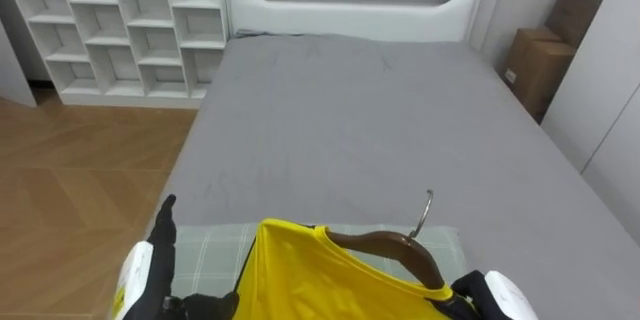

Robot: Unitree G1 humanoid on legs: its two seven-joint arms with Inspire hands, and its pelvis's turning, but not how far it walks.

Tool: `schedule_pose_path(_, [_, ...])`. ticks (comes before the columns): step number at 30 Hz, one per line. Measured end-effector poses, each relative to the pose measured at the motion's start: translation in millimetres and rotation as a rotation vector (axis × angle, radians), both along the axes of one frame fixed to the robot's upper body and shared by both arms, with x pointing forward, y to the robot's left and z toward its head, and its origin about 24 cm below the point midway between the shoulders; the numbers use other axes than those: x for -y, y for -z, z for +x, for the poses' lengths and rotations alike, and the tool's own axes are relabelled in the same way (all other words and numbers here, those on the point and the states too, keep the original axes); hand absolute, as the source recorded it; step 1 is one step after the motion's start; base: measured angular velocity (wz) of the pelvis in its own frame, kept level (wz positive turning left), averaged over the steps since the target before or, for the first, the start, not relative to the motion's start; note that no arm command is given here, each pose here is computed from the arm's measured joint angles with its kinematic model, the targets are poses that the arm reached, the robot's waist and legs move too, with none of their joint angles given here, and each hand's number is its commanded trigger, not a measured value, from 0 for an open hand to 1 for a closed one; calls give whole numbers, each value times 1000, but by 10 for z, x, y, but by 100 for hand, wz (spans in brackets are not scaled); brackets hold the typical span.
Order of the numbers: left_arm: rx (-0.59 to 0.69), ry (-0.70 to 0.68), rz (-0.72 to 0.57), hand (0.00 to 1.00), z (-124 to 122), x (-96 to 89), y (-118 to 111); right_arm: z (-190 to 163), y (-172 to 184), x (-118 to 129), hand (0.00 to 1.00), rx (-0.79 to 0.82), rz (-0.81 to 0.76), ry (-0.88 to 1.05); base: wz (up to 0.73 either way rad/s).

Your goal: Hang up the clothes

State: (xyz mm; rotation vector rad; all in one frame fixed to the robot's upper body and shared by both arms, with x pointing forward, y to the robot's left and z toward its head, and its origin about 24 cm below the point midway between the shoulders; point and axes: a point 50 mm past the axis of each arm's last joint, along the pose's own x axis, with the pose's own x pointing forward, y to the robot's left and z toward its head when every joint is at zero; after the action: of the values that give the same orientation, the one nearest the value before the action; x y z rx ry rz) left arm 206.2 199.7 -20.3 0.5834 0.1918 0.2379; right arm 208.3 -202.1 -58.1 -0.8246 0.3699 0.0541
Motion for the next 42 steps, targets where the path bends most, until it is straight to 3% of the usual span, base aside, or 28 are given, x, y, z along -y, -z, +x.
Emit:
schedule_pose_path(17, [-31, -49, -29, 0, -55, -37, 93, 5, -15, -1, 100, 14, -2, 6, 1])
schedule_pose_path(31, [-150, -60, -20, 0, -170, -94, 323, -17, -40, 6, 100, 44, -8, 24, 1])
schedule_pose_path(42, [-136, -68, -59, 0, -195, -94, 330, -36, -34, 2, 100, 45, -6, 18, 0])
